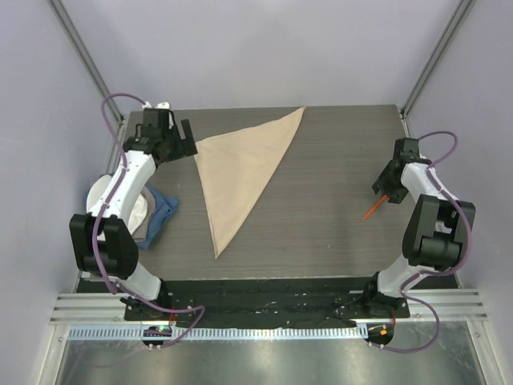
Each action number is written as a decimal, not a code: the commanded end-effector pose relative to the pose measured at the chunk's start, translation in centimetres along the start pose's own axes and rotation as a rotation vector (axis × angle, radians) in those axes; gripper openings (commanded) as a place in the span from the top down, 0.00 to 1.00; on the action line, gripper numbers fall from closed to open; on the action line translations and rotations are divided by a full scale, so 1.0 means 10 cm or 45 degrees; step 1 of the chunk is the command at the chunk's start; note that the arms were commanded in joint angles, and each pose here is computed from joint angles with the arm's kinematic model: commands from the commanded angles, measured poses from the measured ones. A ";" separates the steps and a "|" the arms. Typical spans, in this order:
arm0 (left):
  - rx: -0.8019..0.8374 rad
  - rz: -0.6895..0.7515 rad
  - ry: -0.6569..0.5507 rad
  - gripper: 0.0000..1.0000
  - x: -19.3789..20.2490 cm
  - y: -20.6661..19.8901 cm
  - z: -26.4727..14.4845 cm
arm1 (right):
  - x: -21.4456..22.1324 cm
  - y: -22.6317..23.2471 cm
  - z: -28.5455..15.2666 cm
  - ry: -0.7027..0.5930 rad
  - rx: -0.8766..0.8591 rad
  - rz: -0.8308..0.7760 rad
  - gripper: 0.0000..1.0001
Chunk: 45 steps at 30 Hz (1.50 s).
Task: Fold the napkin, place the utensils inside, and roll it up
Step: Grab a utensil with the right arm, then place the utensil onto the napkin
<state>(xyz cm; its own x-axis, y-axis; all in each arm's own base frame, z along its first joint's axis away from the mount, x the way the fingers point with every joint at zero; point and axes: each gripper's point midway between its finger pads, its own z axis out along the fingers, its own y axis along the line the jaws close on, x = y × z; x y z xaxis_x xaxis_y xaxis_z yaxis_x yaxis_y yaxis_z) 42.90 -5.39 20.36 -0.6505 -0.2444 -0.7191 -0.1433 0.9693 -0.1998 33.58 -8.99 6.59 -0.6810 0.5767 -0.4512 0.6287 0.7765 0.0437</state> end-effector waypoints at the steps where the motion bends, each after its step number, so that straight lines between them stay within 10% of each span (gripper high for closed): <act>1: 0.083 -0.020 -0.031 0.10 0.00 -0.12 -0.03 | 0.00 -0.02 0.22 -0.013 0.046 0.021 0.48; 21: 0.157 -0.038 0.059 0.11 0.17 -0.21 -0.08 | 0.01 -0.30 0.60 -0.014 0.237 -0.047 0.63; 28: 0.175 -0.039 0.042 0.11 0.13 -0.24 -0.14 | 0.01 -0.06 0.56 0.004 0.094 -0.055 0.99; 45: 0.235 -0.044 0.007 0.11 0.08 -0.35 -0.28 | 1.20 3.61 -0.77 -0.014 -0.769 -0.179 0.99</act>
<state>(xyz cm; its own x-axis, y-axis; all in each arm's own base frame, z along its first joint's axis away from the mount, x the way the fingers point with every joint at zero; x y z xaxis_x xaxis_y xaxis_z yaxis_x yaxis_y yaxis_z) 40.96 -8.37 19.64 -0.7028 -0.2683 -0.6588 -0.0672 0.9470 -0.3140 42.42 24.35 8.80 -0.7846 0.3404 -0.5182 0.1461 0.9138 0.3791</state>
